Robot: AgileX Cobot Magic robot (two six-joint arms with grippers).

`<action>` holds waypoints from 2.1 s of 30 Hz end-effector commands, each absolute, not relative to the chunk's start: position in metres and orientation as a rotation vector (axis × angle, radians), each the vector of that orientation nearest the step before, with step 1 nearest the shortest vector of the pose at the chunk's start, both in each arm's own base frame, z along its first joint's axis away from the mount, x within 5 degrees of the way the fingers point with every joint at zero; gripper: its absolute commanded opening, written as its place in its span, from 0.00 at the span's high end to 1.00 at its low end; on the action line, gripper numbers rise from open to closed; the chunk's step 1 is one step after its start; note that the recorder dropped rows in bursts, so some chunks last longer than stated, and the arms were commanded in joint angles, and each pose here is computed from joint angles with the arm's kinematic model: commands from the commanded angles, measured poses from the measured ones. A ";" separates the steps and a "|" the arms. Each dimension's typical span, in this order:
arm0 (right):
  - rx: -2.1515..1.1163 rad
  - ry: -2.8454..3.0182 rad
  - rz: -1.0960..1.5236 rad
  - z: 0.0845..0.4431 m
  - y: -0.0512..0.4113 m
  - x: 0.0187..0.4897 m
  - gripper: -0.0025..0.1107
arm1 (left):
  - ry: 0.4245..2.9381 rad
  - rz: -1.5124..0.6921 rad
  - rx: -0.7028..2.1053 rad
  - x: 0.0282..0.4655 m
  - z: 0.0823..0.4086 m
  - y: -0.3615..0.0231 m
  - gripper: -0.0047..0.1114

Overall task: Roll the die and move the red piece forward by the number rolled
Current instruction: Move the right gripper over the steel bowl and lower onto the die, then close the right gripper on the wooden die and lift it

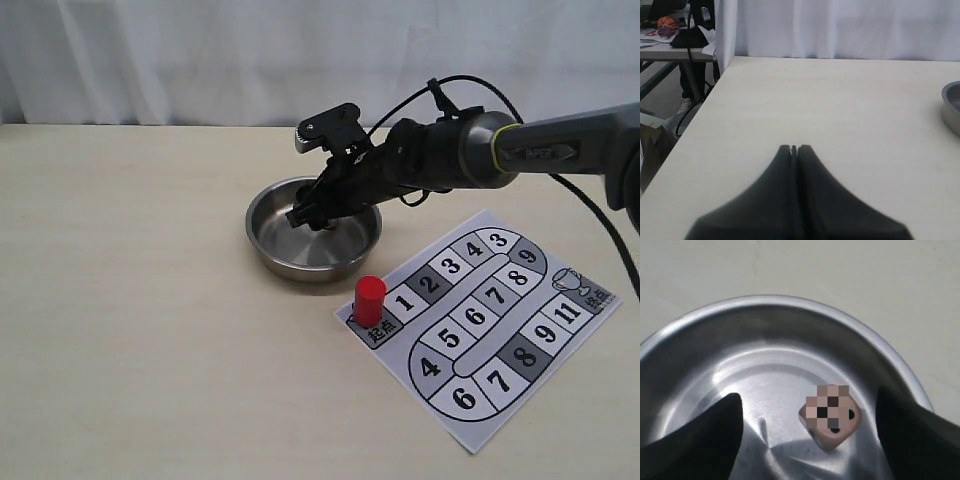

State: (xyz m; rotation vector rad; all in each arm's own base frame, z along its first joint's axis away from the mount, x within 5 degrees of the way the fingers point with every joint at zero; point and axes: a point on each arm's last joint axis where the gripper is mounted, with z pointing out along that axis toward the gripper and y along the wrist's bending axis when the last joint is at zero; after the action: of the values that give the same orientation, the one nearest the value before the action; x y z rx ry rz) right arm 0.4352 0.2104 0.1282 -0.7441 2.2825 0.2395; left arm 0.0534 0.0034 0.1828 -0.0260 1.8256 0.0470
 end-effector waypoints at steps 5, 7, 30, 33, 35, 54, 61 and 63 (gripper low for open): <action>-0.745 2.303 0.223 0.108 0.210 0.437 0.36 | 1.815 0.041 -0.031 0.054 0.183 0.003 0.96; -0.741 2.299 0.219 0.106 0.210 0.438 0.36 | 1.815 0.041 -0.031 0.054 0.183 0.003 0.96; -0.712 2.275 0.253 0.137 0.210 0.435 0.94 | 1.815 0.041 -0.031 0.054 0.183 0.003 0.96; -0.688 2.252 0.240 0.135 0.210 0.438 0.89 | 1.815 0.041 -0.031 0.054 0.183 0.003 0.96; -0.678 2.246 0.233 0.131 0.210 0.440 0.79 | 1.815 0.041 -0.031 0.054 0.183 0.003 0.96; -0.482 2.321 0.401 0.116 0.226 0.460 0.45 | 1.815 0.043 -0.030 0.054 0.183 0.003 0.96; -0.475 2.321 0.382 0.101 0.226 0.464 0.45 | 1.815 0.043 -0.030 0.054 0.183 0.003 0.96; -0.488 2.322 0.377 0.100 0.226 0.464 0.45 | 1.815 0.043 -0.030 0.054 0.183 0.003 0.96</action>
State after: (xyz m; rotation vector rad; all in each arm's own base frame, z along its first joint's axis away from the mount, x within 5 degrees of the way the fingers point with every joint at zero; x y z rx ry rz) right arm 0.4618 0.2253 0.0987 -0.4807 2.3393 0.3864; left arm 0.0534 0.0034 0.1828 -0.0260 1.8256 0.0470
